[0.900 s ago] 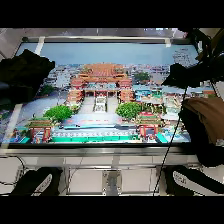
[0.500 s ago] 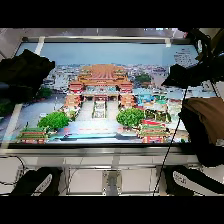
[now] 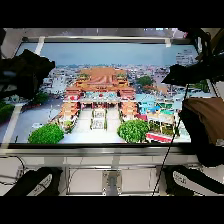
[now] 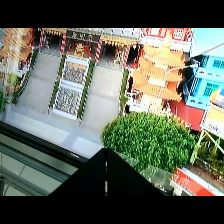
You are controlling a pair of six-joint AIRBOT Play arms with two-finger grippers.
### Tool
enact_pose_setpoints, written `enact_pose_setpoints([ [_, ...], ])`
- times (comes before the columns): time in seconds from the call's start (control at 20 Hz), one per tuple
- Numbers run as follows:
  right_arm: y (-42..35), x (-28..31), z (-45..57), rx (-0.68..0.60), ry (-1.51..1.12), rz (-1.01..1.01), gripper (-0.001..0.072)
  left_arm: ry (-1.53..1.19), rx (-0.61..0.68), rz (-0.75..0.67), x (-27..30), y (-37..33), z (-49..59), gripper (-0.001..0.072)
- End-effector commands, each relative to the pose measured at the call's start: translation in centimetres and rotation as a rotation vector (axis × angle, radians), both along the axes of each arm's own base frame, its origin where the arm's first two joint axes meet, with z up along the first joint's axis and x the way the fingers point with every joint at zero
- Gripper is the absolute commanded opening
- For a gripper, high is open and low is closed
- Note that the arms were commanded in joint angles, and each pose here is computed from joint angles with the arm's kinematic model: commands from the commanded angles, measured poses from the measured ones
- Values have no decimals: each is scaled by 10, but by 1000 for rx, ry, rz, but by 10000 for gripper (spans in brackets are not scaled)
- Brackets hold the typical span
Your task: Fold the clothes and pants, and hang the long-sleeved shirts on hangers.
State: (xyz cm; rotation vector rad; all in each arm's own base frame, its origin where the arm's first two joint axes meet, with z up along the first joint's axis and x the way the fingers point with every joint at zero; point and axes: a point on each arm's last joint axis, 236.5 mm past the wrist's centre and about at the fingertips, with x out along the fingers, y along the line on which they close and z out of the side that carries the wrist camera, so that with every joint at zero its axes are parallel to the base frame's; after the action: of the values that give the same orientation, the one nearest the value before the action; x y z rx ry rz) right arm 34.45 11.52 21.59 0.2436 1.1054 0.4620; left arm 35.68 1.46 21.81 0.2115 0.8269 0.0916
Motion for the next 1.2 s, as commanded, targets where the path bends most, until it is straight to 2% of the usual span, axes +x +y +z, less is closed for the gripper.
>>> enact_pose_setpoints([
  [0.0,1,8,4,6,-39,-8,20,45,87,282,48,78,-48,624],
  [0.15,0,12,6,8,-53,-15,20,92,-51,509,69,136,-111,614],
  [0.35,-1,22,11,14,-98,-38,20,55,-248,634,88,187,-160,615],
  [0.55,-4,28,13,8,-118,-53,19,-237,-607,802,119,233,-145,616],
  [0.7,-5,29,13,3,-122,-57,20,-461,-779,890,125,274,-114,615],
  [0.8,-6,31,14,3,-133,-64,20,-468,-754,888,120,285,-116,615],
  [0.9,-9,37,16,-6,-155,-80,19,-411,-671,825,121,286,-130,615],
  [1.15,-12,40,16,-14,-166,-89,20,-325,-639,835,125,294,-181,615],
])
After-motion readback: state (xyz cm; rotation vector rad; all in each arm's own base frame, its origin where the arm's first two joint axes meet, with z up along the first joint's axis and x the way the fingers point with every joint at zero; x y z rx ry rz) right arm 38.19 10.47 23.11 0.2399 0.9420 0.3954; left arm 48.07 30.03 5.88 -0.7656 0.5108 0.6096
